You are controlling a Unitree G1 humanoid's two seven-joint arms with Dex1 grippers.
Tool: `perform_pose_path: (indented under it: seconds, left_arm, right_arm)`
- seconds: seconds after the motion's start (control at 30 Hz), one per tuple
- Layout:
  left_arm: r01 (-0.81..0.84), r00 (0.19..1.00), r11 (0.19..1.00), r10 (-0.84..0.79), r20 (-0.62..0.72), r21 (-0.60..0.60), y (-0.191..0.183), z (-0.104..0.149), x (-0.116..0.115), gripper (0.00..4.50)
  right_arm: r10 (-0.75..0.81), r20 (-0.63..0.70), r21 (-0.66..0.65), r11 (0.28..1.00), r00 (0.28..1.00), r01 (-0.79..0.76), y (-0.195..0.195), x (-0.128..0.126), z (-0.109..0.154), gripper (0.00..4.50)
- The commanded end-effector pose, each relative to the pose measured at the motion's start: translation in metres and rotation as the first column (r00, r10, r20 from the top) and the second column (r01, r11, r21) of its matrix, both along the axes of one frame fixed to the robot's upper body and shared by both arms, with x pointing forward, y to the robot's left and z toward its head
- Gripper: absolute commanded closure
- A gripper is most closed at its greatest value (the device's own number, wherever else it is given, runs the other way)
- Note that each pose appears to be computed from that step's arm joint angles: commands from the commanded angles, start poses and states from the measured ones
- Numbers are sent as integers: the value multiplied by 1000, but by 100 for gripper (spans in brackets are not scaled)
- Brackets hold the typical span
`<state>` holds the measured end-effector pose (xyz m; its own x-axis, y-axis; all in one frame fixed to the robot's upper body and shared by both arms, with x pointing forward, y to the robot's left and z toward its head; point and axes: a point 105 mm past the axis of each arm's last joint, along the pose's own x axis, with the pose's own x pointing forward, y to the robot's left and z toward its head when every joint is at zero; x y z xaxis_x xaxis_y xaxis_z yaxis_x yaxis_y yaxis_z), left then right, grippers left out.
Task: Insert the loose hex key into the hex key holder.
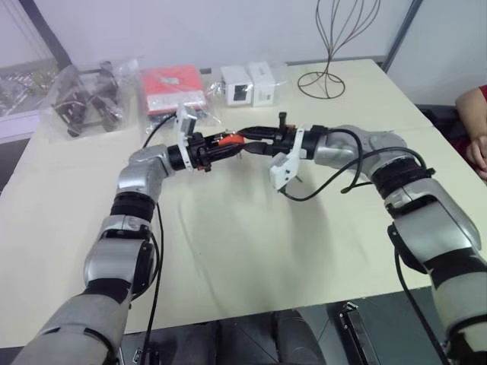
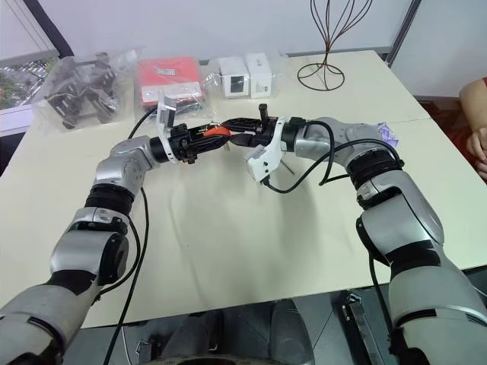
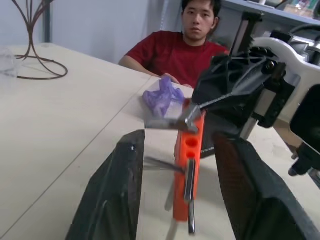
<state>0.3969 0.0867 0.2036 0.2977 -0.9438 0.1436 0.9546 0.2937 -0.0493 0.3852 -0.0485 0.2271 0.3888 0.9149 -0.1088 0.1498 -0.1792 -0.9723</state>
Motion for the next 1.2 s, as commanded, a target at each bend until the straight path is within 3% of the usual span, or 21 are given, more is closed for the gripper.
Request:
perform_pose_path:
  seconds: [0.03, 0.13, 0.2, 0.43, 0.67, 0.83, 0.9, 0.97, 1.1, 1.2]
  left_arm:
    - [-7, 998, 1000, 8, 55, -23, 2, 14, 0, 263]
    - [-6, 999, 999, 8, 52, -36, 2, 14, 0, 346]
    - [4, 999, 999, -2, 51, -47, 1, 14, -2, 442]
    - [-2, 999, 999, 4, 49, -45, 0, 12, -2, 442]
    - [-25, 998, 999, 27, 58, -25, 2, 9, -1, 450]
    - [-33, 994, 998, 28, 101, 56, 10, 2, -7, 450]
    - [-52, 988, 993, 35, 147, 110, 14, -1, -10, 450]
    - [-75, 982, 992, 55, 182, 101, 17, 8, -11, 450]
    - [-70, 969, 989, 36, 246, 131, 17, 16, -23, 450]
    - [-62, 968, 959, -10, 250, 278, 20, -2, -34, 450]
  right_arm:
    - [24, 51, 63, 998, 998, -27, 5, -4, 22, 351]
    - [27, 49, 65, 997, 998, -30, 6, -5, 22, 351]
    - [27, 47, 65, 997, 999, -30, 6, -5, 21, 351]
    - [19, 26, 67, 998, 999, -21, 5, -4, 19, 351]
    - [-87, -100, 65, 994, 991, 93, -11, 8, 7, 5]
    - [-195, -251, 229, 940, 948, 254, -40, 19, 18, 5]
    - [-251, -415, 306, 867, 875, 394, -57, 28, 16, 5]
    - [-254, -608, 346, 768, 752, 539, -74, 31, 10, 5]
    - [-173, -850, 297, 622, 497, 724, -90, 23, -7, 5]
    - [-68, -981, 129, 469, 182, 874, -114, 14, -42, 5]
